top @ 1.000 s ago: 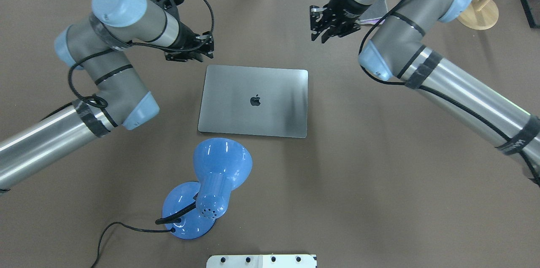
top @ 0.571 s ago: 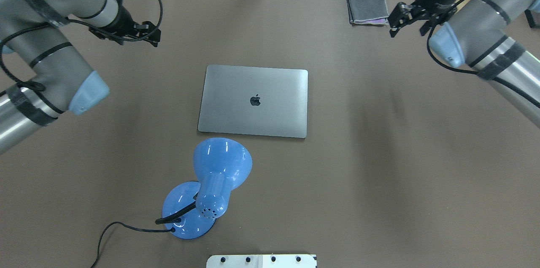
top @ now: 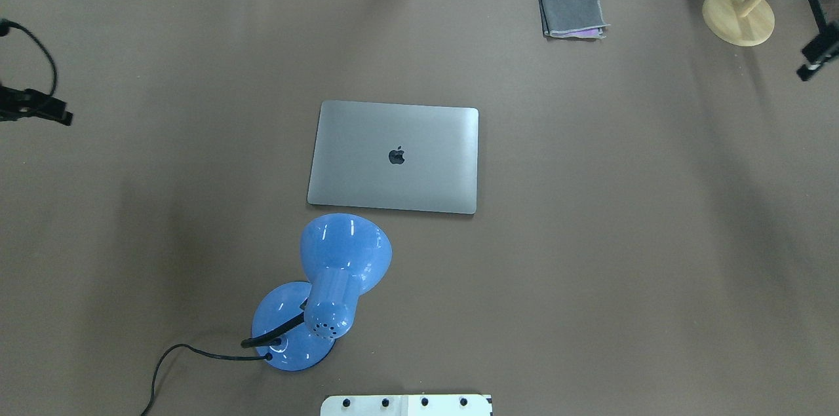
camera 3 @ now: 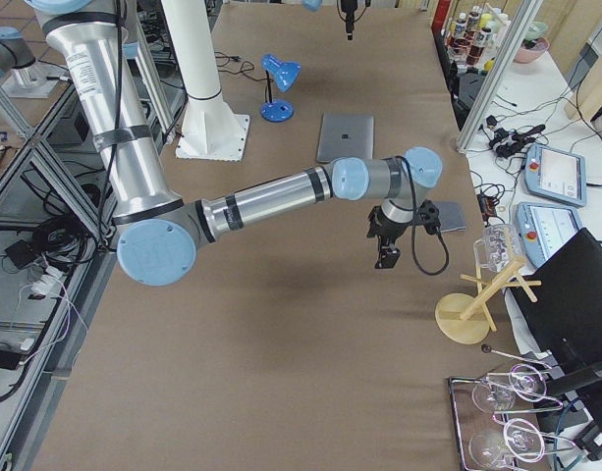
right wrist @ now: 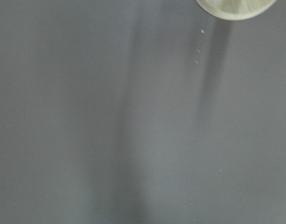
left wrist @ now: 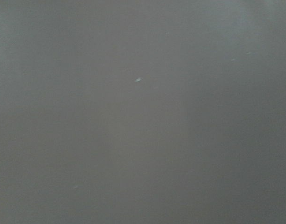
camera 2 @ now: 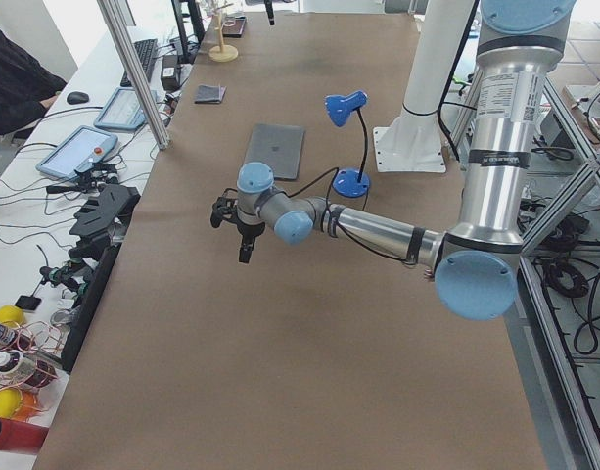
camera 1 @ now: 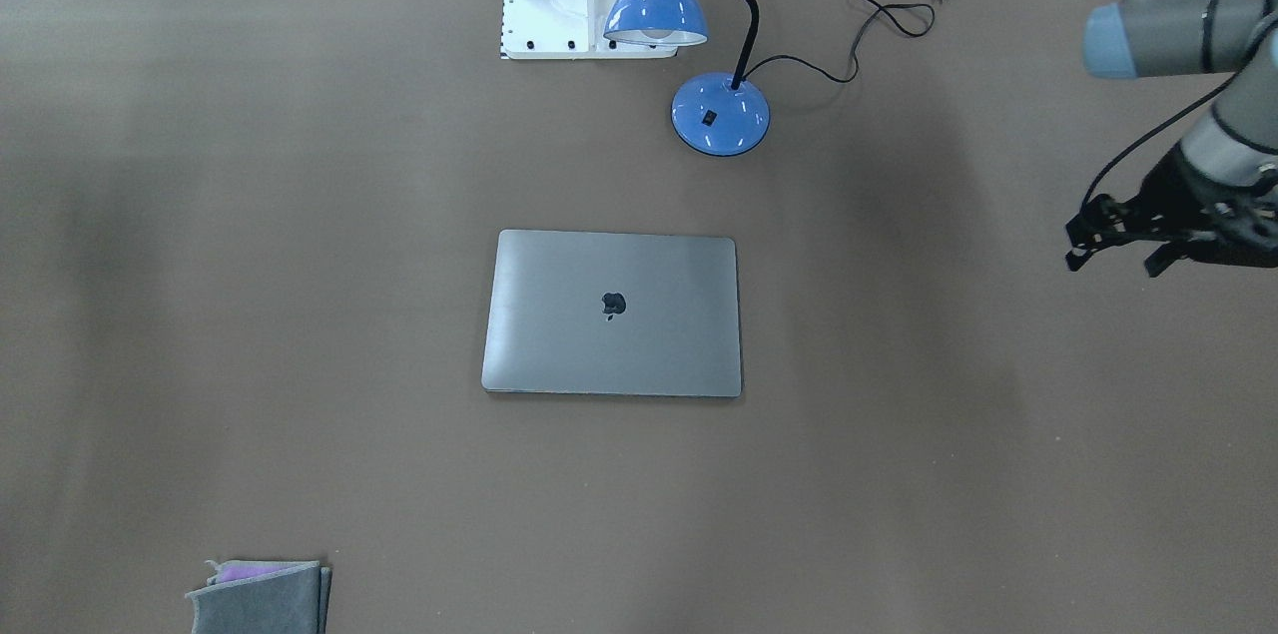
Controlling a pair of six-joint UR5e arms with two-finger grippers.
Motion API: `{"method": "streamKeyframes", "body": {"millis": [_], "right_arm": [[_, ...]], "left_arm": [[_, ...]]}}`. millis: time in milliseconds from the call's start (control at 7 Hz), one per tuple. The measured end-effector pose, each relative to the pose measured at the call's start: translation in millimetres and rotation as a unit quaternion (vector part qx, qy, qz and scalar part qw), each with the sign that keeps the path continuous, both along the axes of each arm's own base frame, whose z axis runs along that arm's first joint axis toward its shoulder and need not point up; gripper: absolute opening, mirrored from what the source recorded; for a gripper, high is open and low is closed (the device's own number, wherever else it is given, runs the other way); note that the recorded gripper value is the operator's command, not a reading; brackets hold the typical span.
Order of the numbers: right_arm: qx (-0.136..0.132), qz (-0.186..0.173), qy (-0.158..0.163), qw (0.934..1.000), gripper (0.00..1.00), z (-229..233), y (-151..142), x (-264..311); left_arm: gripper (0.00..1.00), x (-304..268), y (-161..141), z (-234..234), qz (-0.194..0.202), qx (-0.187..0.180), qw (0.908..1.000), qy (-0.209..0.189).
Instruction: Close laptop
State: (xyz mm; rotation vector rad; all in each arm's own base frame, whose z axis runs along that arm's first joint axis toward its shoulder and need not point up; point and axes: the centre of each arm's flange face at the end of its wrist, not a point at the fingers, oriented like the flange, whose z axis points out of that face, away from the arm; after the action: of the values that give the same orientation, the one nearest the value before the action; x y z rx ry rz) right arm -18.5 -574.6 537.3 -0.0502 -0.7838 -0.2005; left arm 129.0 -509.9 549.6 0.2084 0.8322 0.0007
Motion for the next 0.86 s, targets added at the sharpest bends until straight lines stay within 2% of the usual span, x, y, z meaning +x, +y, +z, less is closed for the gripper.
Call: {"method": "streamKeyframes", "body": {"millis": [143, 429, 857], "right_arm": [[-0.006, 0.013, -0.021, 0.9997, 1.00, 40.3, 37.3, 51.7], [-0.015, 0.056, -0.033, 0.9978, 1.00, 83.6, 96.7, 122.2], [-0.031, 0.079, -0.029, 0.9960, 1.00, 100.0, 144.7, 140.0]], "left_arm": [[0.99, -44.6, 17.1, 26.3, 0.000, -0.002, 1.0000, 0.008], [0.99, -110.7, 46.9, 64.6, 0.010, 0.018, 0.9998, 0.005], [0.98, -143.1, 54.0, 87.4, -0.002, -0.020, 0.9997, -0.010]]}}
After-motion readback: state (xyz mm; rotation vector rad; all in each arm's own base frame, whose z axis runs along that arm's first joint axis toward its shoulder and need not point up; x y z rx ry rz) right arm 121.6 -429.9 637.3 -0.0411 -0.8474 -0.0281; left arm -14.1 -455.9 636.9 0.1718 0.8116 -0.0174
